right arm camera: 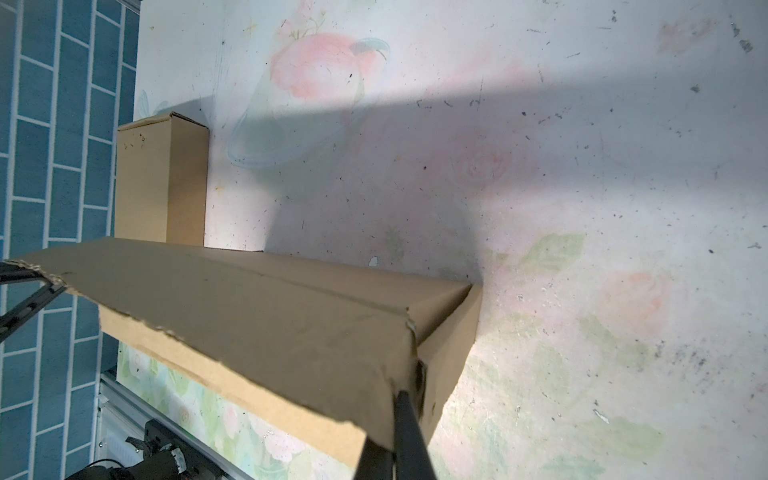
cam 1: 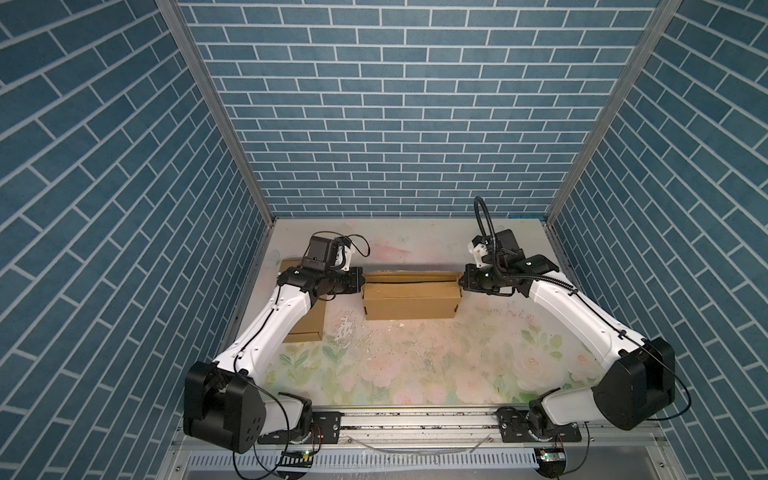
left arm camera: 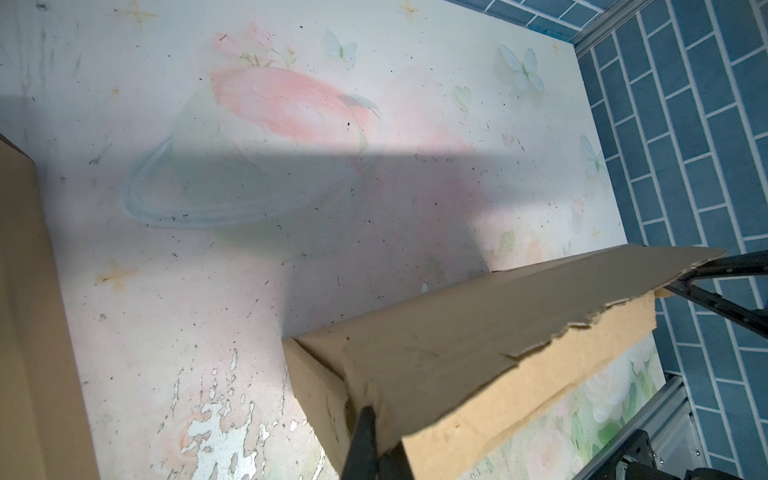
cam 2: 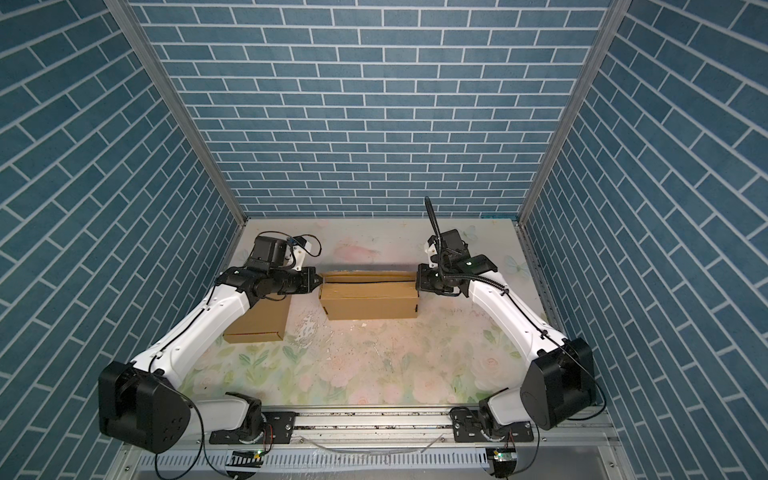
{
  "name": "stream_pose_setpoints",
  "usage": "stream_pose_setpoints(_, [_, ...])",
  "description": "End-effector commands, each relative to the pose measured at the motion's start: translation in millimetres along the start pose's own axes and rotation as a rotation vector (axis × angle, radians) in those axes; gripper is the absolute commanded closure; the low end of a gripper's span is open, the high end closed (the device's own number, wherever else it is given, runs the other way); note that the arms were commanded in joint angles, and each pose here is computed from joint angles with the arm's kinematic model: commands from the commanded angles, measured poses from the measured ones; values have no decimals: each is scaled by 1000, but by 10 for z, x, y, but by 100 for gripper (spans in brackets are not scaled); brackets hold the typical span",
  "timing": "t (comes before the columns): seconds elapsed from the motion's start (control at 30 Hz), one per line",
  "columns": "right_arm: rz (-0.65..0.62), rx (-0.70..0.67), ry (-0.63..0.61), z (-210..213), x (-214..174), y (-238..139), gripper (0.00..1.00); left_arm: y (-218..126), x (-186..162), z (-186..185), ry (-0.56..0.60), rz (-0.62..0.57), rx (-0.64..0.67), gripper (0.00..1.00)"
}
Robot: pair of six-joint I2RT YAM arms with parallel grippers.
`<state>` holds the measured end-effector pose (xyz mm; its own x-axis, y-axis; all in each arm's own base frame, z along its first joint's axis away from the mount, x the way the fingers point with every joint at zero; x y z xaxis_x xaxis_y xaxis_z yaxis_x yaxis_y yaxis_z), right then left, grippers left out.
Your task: Fold the paper box
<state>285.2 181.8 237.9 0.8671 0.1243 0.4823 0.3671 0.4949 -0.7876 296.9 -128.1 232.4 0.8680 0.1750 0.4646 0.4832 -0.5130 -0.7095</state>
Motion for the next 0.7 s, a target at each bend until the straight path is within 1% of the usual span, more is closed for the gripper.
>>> stream_pose_setpoints(0.0, [119, -42, 57, -94, -255, 140, 100, 149, -363, 234, -60, 158, 87, 100])
stream_pose_setpoints(0.13, [115, -19, 54, -55, -227, 115, 100, 150, -378, 259, -44, 162, 103, 100])
stream_pose_setpoints(0.33, [84, 51, 45, 62, -118, -7, 100, 152, -397, 275, -29, 162, 110, 100])
stream_pose_setpoints(0.4, [73, 72, 50, 74, -77, -49, 98, 151, -399, 278, -22, 163, 116, 100])
stream_pose_setpoints(0.5, [66, 99, 62, 73, -38, -99, 93, 159, -405, 275, -14, 164, 121, 100])
stream_pose_setpoints(0.53, [64, 108, 67, 67, -29, -119, 90, 170, -409, 265, -11, 166, 119, 100])
stream_pose_setpoints(0.67, [44, 163, 81, 33, 20, -255, 73, 194, -415, 241, -4, 169, 116, 100])
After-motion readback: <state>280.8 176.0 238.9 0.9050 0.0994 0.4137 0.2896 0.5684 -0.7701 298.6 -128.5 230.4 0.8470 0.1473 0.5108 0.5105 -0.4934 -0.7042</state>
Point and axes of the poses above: each gripper's point midway between its finger pads, its own y axis out along the fingers, its own z axis along the line the jaws close on, x = y × z, the point moved 6 cm from there along -y, back along the fingers, and after that the axes turned 8 degrees about -y, right-handed, at the moved point
